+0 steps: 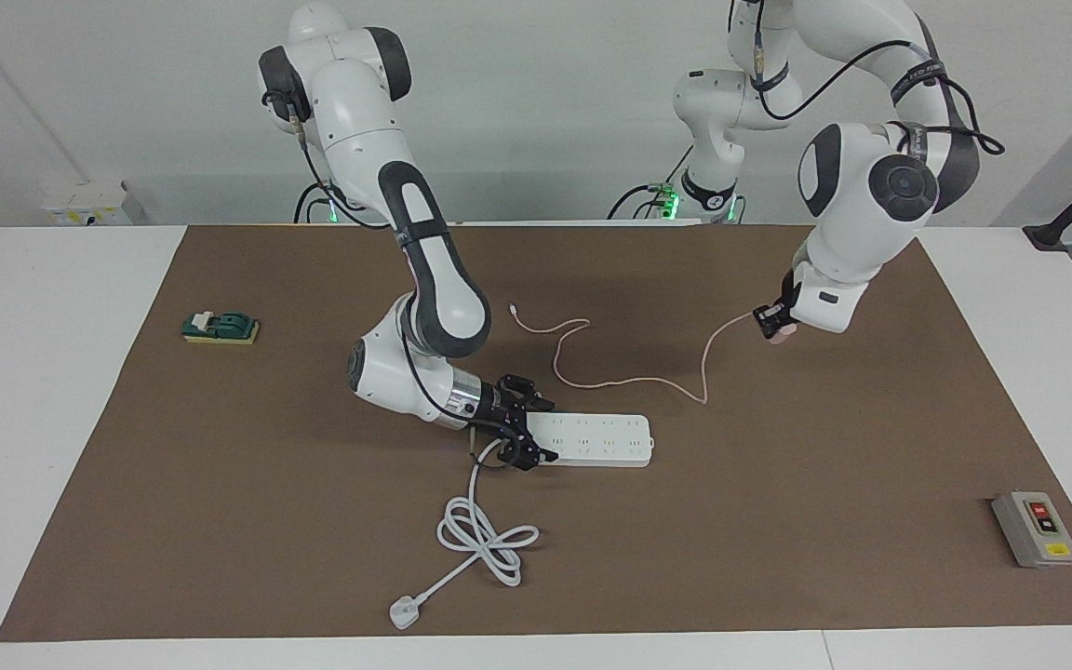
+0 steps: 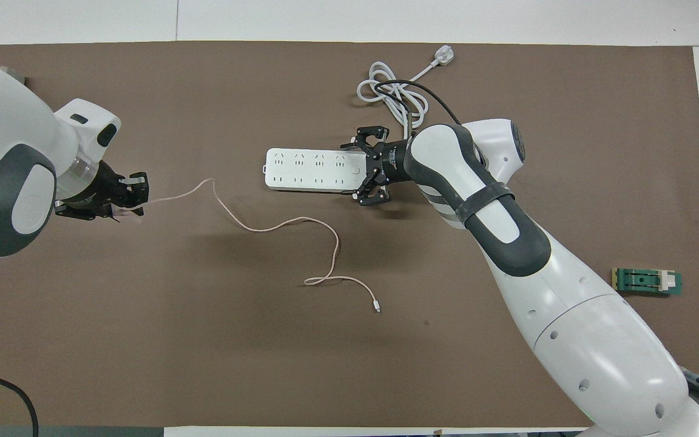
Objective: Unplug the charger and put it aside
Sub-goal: 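Pull the pink charger out of the strip with the left gripper, then lower the charger near the robot with the left gripper while the right gripper withdraws, then release the pink charger and withdraw the left gripper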
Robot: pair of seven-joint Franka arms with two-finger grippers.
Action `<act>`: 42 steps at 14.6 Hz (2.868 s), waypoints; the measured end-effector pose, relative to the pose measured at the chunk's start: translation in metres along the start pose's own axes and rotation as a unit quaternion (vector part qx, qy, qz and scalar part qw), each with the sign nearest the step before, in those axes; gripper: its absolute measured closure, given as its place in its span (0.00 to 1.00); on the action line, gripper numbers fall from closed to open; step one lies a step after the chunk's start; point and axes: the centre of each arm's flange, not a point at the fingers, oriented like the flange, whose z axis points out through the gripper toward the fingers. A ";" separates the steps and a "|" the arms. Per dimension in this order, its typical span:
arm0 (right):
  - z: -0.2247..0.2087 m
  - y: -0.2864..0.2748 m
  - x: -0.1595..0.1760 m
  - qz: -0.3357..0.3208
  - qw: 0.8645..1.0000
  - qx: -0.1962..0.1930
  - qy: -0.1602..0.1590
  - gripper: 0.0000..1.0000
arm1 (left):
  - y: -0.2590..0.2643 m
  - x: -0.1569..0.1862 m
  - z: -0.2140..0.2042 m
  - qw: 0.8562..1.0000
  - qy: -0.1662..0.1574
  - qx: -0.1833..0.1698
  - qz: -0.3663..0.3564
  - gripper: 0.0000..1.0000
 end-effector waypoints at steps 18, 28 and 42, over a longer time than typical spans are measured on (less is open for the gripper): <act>-0.222 -0.002 -0.070 -0.154 0.968 -0.085 0.182 0.00 | -0.110 -0.051 0.125 0.980 0.081 -0.062 0.173 0.69; -0.340 0.013 -0.053 -0.483 0.801 -0.222 0.275 0.00 | -0.131 -0.061 0.160 0.982 0.088 -0.060 0.156 0.56; -0.471 0.093 -0.115 -0.611 0.649 -0.348 0.290 0.00 | -0.203 -0.016 0.017 0.989 0.064 -0.083 0.104 0.00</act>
